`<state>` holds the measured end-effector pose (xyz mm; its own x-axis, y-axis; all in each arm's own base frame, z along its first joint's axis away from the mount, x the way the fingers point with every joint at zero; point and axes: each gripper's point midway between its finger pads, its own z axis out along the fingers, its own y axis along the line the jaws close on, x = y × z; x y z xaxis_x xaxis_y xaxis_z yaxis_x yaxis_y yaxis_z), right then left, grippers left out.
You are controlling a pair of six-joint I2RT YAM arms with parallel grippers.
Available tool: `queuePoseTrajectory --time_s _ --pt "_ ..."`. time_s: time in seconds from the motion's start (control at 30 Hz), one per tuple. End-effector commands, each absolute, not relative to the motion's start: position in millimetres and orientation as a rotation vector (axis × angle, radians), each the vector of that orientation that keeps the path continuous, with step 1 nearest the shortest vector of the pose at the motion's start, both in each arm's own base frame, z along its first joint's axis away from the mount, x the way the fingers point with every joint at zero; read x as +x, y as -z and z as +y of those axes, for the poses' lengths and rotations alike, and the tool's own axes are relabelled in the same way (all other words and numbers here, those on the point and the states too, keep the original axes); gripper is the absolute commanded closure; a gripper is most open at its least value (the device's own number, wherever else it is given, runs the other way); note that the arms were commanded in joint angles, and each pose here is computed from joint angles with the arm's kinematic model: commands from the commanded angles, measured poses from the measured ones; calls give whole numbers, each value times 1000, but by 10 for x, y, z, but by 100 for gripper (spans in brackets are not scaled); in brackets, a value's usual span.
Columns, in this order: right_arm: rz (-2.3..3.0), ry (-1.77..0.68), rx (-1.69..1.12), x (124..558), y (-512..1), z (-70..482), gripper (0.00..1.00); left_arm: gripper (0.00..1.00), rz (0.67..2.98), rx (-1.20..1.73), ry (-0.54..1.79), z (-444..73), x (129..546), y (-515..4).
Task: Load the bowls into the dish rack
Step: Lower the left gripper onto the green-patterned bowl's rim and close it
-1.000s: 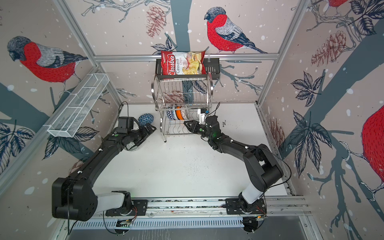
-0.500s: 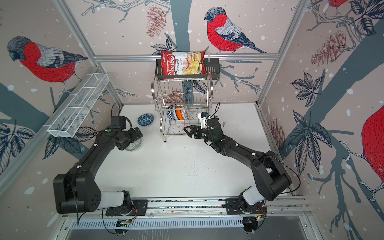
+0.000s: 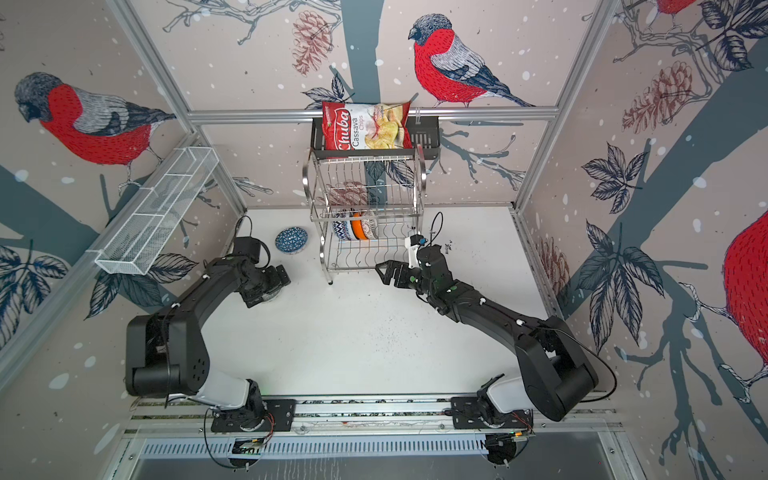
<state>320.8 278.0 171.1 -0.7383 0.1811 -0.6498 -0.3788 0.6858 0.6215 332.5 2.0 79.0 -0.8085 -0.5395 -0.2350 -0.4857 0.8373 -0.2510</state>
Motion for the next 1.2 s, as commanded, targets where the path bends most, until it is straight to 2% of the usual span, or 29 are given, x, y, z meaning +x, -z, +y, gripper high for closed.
queuePoseTrajectory --time_s 0.0,0.23,0.37,0.8,0.97,1.07,1.17 --pt "2185 -977 -97 3244 -1706 2677 1 8 2731 -729 267 10 3407 -756" --pt "2356 -741 67 3384 -1377 2427 0 16 2752 -693 225 53 3496 -700" --pt "2348 -761 30 3384 -1412 2479 1 21 2765 -686 214 66 3541 -650" --pt "2206 -744 65 3382 -1721 2339 1 59 2778 -651 282 -16 3674 -531" --pt "2236 -708 93 3385 -1655 2289 0 81 2786 -627 349 -96 3692 -523" --pt "2231 -719 98 3358 -1657 2277 1 86 2801 -625 367 -132 3665 -481" --pt "2233 -726 109 3335 -1645 2265 1 100 2814 -612 381 -187 3618 -462"
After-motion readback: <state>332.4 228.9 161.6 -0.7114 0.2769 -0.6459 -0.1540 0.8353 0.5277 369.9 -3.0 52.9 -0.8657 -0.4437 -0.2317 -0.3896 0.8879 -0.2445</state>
